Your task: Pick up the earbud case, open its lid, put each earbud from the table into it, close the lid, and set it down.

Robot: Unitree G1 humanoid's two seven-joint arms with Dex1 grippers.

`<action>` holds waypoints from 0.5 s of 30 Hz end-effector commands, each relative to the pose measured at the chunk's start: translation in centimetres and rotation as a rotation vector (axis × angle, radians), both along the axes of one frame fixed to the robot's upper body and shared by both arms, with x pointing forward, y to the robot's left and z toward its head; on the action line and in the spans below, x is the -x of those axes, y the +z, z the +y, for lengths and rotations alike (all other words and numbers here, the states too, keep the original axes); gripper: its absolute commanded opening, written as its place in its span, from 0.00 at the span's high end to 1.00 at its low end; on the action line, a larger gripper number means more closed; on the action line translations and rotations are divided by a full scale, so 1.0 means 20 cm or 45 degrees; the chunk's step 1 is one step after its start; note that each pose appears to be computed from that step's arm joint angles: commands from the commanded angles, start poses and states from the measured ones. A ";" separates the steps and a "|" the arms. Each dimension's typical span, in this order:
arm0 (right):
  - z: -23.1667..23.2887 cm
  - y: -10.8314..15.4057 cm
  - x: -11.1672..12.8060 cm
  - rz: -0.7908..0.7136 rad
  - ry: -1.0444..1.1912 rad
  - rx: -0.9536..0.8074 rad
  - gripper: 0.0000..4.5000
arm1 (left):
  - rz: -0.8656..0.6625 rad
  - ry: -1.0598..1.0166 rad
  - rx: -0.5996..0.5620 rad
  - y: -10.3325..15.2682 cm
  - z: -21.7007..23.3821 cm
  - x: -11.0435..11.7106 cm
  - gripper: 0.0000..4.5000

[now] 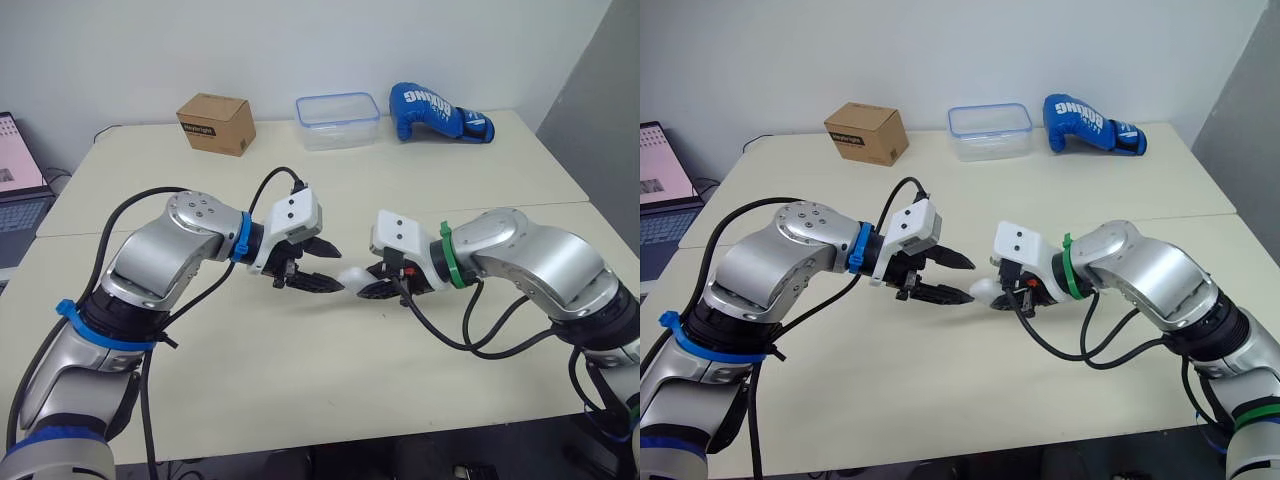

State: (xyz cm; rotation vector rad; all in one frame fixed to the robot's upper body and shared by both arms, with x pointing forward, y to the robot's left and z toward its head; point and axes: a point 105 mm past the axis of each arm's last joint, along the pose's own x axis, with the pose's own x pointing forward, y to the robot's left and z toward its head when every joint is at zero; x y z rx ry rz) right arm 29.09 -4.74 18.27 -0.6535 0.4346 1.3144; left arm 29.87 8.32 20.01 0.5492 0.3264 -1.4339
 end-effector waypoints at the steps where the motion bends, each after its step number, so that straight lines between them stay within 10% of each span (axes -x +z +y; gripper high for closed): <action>1: 0.03 0.06 -0.01 -0.069 0.047 -0.006 0.83 | -0.018 -0.053 -0.019 0.03 -0.02 0.02 0.34; 6: 0.04 0.07 -0.02 -0.080 0.059 0.003 0.83 | -0.028 -0.044 -0.032 0.02 -0.03 0.01 0.60; 15: 0.05 0.08 -0.03 -0.085 0.069 0.017 0.83 | -0.035 -0.050 -0.042 0.01 -0.05 0.00 0.60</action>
